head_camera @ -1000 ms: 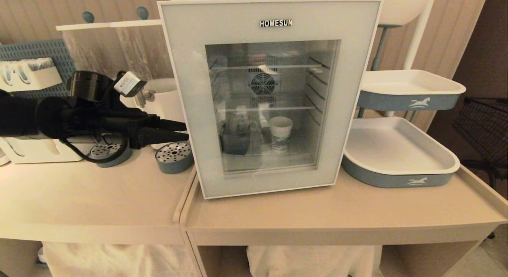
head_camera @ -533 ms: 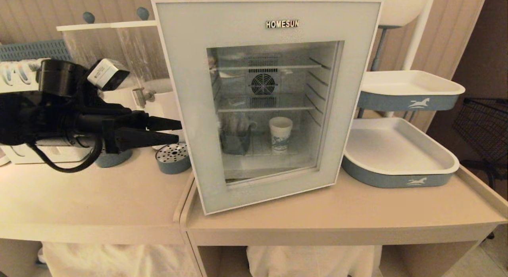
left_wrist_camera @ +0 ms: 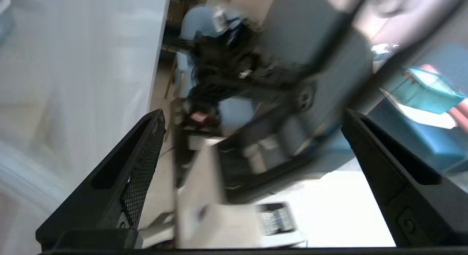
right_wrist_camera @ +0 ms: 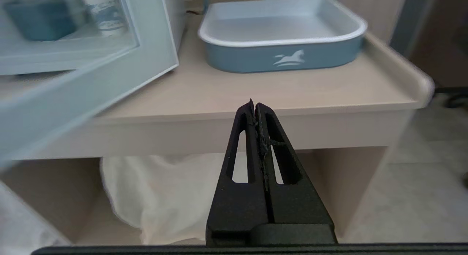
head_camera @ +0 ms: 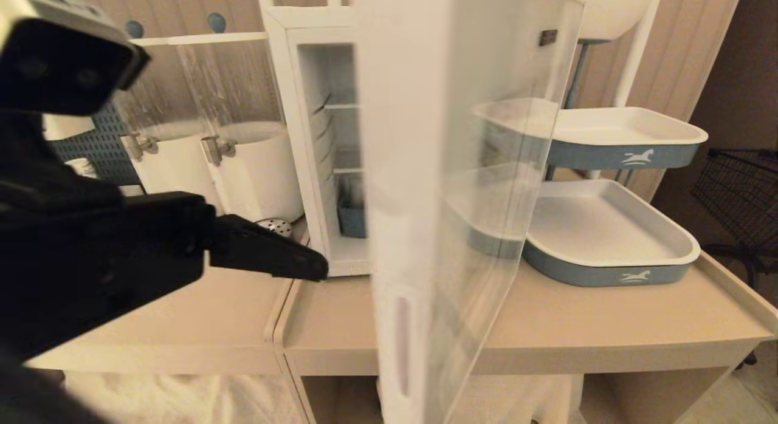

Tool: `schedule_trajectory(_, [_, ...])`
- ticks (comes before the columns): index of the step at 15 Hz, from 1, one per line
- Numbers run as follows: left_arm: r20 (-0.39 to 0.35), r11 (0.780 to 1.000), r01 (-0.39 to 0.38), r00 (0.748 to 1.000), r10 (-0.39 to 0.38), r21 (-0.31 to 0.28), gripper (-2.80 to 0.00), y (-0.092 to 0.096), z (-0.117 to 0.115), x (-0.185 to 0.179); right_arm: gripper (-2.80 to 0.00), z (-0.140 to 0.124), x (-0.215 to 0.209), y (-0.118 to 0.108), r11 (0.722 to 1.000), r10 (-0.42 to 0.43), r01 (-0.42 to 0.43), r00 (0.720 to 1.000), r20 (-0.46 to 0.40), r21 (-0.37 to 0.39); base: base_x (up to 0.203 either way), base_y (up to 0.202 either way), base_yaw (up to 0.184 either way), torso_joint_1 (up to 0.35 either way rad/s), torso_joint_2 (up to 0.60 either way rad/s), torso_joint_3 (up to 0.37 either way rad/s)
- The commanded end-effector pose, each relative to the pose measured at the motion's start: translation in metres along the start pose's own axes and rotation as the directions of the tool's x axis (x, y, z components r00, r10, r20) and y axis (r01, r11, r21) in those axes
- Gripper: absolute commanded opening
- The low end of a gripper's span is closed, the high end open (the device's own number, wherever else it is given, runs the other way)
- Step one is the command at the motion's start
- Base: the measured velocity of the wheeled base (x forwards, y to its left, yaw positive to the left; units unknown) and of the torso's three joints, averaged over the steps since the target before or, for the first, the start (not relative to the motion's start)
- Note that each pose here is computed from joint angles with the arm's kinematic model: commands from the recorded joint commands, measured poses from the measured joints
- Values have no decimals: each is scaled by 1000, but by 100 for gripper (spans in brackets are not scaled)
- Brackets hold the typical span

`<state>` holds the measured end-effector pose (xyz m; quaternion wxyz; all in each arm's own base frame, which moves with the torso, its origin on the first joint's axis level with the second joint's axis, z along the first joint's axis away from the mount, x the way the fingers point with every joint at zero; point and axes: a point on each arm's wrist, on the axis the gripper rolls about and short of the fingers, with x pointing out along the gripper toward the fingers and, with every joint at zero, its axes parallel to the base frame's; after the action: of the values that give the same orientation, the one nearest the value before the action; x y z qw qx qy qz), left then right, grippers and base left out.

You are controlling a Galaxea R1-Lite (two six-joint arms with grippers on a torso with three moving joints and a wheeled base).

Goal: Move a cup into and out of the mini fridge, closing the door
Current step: Open the freezer door

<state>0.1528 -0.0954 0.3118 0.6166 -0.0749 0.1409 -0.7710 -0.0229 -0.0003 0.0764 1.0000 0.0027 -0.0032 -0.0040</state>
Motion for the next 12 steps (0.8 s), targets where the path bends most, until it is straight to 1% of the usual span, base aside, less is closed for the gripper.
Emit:
schedule_trajectory(1, [3,998,44,999,-44,55,0,-58,-6,-2,-280,0,0,0,1000,0,0,1000,0,-1,0,0,0,0,0,0])
schedule_trajectory(2, [2,999,36,999,-36,33,0,-61,-9,-1,-280,0,0,0,1000,0,0,1000,0,-1,0,0,0,0,0,0])
schedule_trajectory(3, [11,999,-8,1000,8,33,0,-63,-12,-2,-280,0,0,0,1000,0,0,1000,1,-4,0,0,0,0,0,0])
schedule_trajectory(4, [44,989,-135,990,133,56,0,-73,-16,-8,-280,0,0,0,1000,0,0,1000,1,-4,0,0,0,0,0,0])
schedule_trajectory(5, [112,945,-312,947,302,94,0,-92,-21,-16,-280,0,0,0,1000,0,0,1000,1,-4,0,0,0,0,0,0])
schedule_trajectory(6, [196,855,-508,853,483,103,0,-108,-26,-25,-280,0,0,0,1000,0,0,1000,1,-4,0,0,0,0,0,0])
schedule_trajectory(7, [290,734,-673,723,627,91,0,-126,-33,-35,-280,0,0,0,1000,0,0,1000,1,-4,0,0,0,0,0,0])
schedule_trajectory(8, [374,604,-795,578,725,57,0,-143,-40,-44,-280,0,0,0,1000,0,0,1000,1,-4,0,0,0,0,0,0])
schedule_trajectory(9, [429,492,-871,448,784,11,-280,-155,-47,-51,-280,0,0,0,1000,0,0,1000,1,-4,0,0,0,0,0,0])
schedule_trajectory(10, [458,401,-915,343,820,-33,-280,-162,-53,-56,-280,0,0,0,1000,0,0,1000,1,-5,0,0,0,0,0,0])
schedule_trajectory(11, [488,314,-946,239,840,-77,-280,-172,-61,-61,-280,0,0,0,1000,0,0,1000,1,-5,0,0,0,0,0,0])
schedule_trajectory(12, [495,254,-961,170,852,-107,-280,-177,-67,-64,-280,0,0,0,1000,0,0,1000,1,-5,0,0,0,0,0,0])
